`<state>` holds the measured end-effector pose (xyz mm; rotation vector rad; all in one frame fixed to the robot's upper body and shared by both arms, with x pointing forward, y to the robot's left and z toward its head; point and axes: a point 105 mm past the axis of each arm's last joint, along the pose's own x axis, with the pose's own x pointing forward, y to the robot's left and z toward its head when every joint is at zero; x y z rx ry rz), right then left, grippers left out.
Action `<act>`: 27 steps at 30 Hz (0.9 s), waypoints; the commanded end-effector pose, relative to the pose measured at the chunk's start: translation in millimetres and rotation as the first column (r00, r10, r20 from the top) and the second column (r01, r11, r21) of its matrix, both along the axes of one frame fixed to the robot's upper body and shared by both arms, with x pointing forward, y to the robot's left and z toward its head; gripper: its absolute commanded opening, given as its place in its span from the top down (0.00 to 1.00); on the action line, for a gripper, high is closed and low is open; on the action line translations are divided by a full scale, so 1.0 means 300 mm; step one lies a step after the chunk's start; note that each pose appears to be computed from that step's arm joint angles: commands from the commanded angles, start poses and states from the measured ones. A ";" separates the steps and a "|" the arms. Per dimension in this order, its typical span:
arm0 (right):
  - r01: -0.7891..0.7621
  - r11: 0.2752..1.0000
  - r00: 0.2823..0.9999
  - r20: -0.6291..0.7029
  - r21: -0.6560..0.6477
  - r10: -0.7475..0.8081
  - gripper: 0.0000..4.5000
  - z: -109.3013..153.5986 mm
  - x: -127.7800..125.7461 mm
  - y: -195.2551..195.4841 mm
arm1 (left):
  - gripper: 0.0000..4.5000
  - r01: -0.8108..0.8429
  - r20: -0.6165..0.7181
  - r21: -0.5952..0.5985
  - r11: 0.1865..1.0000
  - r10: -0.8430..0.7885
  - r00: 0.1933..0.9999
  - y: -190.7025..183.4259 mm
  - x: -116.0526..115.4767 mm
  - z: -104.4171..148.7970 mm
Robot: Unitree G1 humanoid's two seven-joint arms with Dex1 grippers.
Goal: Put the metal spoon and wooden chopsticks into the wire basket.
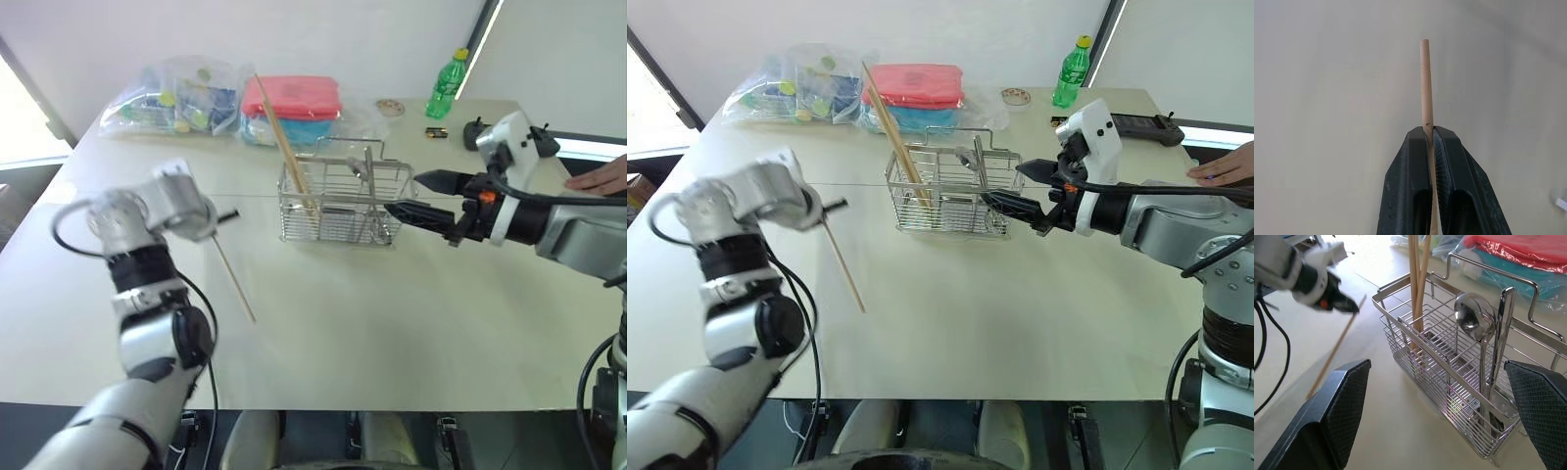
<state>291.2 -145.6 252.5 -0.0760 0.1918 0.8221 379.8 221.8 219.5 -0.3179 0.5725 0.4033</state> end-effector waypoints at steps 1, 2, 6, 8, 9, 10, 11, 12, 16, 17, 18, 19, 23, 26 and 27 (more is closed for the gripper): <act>-0.003 1.000 0.998 0.063 0.019 0.002 0.00 0.054 -0.002 -0.002 | 0.99 -0.048 0.342 -0.016 0.999 0.051 0.938 0.063 0.053 0.166; -0.003 1.000 0.998 0.060 0.019 0.002 0.00 0.054 -0.003 -0.005 | 0.99 -0.027 0.415 -0.033 0.999 0.039 0.909 0.067 0.068 0.192; -0.002 1.000 0.999 0.040 -0.006 0.002 0.00 0.044 -0.010 -0.021 | 0.99 0.132 0.679 -0.053 0.990 -0.062 0.731 0.047 0.099 0.295; -0.006 1.000 0.999 0.043 -0.015 0.007 0.00 0.049 -0.017 -0.031 | 0.99 0.271 0.801 0.023 0.962 -0.180 0.571 0.007 0.088 0.380; -0.006 1.000 0.999 0.044 -0.014 0.007 0.00 0.052 -0.018 -0.035 | 0.99 0.330 0.840 0.046 0.943 -0.215 0.497 -0.009 0.078 0.415; -0.004 1.000 0.999 0.044 -0.012 0.005 0.00 0.054 -0.018 -0.038 | 0.99 0.370 0.870 0.091 0.924 -0.255 0.422 -0.021 0.066 0.452; -0.001 1.000 0.999 0.043 -0.010 0.001 0.00 0.054 -0.016 -0.041 | 0.99 0.400 0.891 0.125 0.908 -0.280 0.359 -0.034 0.056 0.487; 0.003 1.000 0.999 0.043 -0.009 -0.002 0.00 0.053 -0.015 -0.043 | 0.99 0.429 0.903 0.155 0.890 -0.304 0.304 -0.049 0.047 0.516; 0.019 1.000 0.999 0.031 -0.008 -0.019 0.00 0.035 -0.009 -0.048 | 0.99 0.482 0.900 0.331 0.811 -0.425 0.096 -0.140 -0.001 0.626; 0.022 1.000 0.999 0.029 -0.007 -0.022 0.00 0.033 -0.008 -0.049 | 0.99 0.494 0.883 0.383 0.781 -0.466 0.051 -0.170 -0.015 0.649; 0.024 1.000 0.999 0.029 -0.007 -0.024 0.00 0.032 -0.008 -0.049 | 0.99 0.501 0.870 0.417 0.759 -0.492 0.021 -0.190 -0.024 0.664; 0.025 1.000 0.999 0.028 -0.006 -0.025 0.00 0.031 -0.007 -0.049 | 0.99 0.504 0.862 0.436 0.745 -0.507 0.004 -0.200 -0.030 0.671; 0.051 0.999 0.998 0.031 -0.001 -0.051 0.00 0.035 -0.002 -0.064 | 0.99 0.474 0.750 0.629 0.616 -0.642 -0.159 -0.303 -0.112 0.737; 0.064 0.998 0.997 0.031 0.007 -0.064 0.00 0.036 -0.004 -0.071 | 0.99 0.480 0.706 0.682 0.551 -0.667 -0.237 -0.372 -0.155 0.751; 0.069 0.998 0.997 0.028 0.010 -0.069 0.00 0.036 -0.004 -0.074 | 0.99 0.499 0.708 0.679 0.539 -0.661 -0.249 -0.388 -0.161 0.750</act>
